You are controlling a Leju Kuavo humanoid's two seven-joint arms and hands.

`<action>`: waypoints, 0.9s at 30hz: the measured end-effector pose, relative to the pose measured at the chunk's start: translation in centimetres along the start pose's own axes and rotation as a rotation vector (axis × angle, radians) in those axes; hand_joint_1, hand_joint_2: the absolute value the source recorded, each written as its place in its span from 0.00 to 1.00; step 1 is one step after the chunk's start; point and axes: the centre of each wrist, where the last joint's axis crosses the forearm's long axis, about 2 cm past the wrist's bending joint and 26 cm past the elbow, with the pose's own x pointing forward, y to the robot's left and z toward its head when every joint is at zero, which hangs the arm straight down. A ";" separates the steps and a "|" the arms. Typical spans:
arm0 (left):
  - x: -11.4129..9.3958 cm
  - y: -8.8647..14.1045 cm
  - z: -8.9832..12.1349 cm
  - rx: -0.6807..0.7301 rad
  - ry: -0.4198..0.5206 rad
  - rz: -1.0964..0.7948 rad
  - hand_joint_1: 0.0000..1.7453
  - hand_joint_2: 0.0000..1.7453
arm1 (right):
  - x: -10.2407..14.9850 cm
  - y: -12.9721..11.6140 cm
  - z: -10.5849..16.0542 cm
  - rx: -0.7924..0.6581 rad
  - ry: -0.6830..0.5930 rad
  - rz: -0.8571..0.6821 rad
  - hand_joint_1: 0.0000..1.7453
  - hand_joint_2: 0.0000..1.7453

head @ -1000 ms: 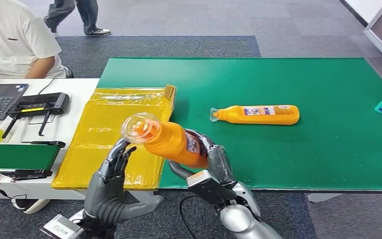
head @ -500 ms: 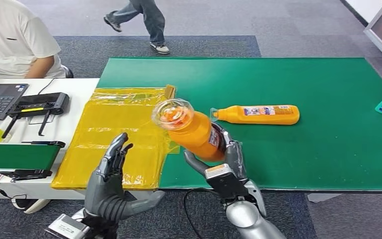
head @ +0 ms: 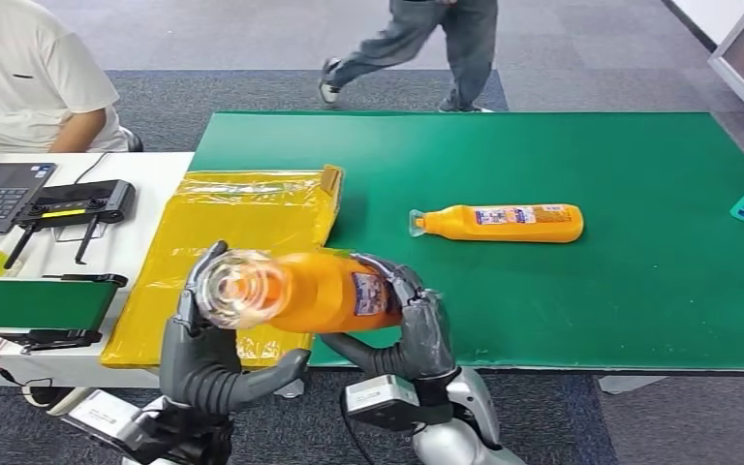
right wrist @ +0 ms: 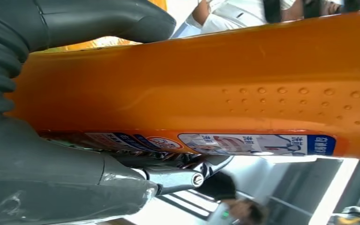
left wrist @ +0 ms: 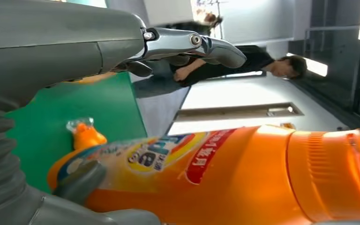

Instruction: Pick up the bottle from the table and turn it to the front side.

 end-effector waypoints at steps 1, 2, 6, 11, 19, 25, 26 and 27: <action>0.0 -0.1 -0.2 -0.013 0.008 0.032 0.00 1.00 | 0.1 0.1 -0.1 0.008 -0.015 0.014 1.00 1.00; -0.1 -0.2 -0.3 -0.031 0.014 0.063 0.00 1.00 | 0.2 0.3 -0.1 0.016 -0.028 0.025 1.00 1.00; -0.6 -1.0 -0.8 -0.128 0.034 0.161 0.00 1.00 | 0.2 0.9 0.1 0.049 -0.041 0.036 1.00 1.00; -1.7 -2.2 -1.5 -0.244 0.066 0.241 0.00 1.00 | -0.9 1.6 1.1 0.068 -0.036 0.094 1.00 1.00; -2.7 -2.7 -2.8 -0.376 0.083 0.139 0.00 1.00 | -2.9 2.2 2.4 0.100 0.013 0.156 1.00 1.00; -3.5 -2.2 -2.6 -0.394 0.108 0.077 1.00 1.00 | -4.1 2.5 2.8 0.124 0.031 0.159 1.00 1.00; -3.6 -2.2 -2.5 -0.394 0.112 0.063 1.00 1.00 | -4.2 2.6 2.9 0.128 0.035 0.160 1.00 1.00; -3.7 -2.1 -2.4 -0.394 0.115 0.047 1.00 1.00 | -4.3 2.6 3.0 0.131 0.038 0.161 1.00 1.00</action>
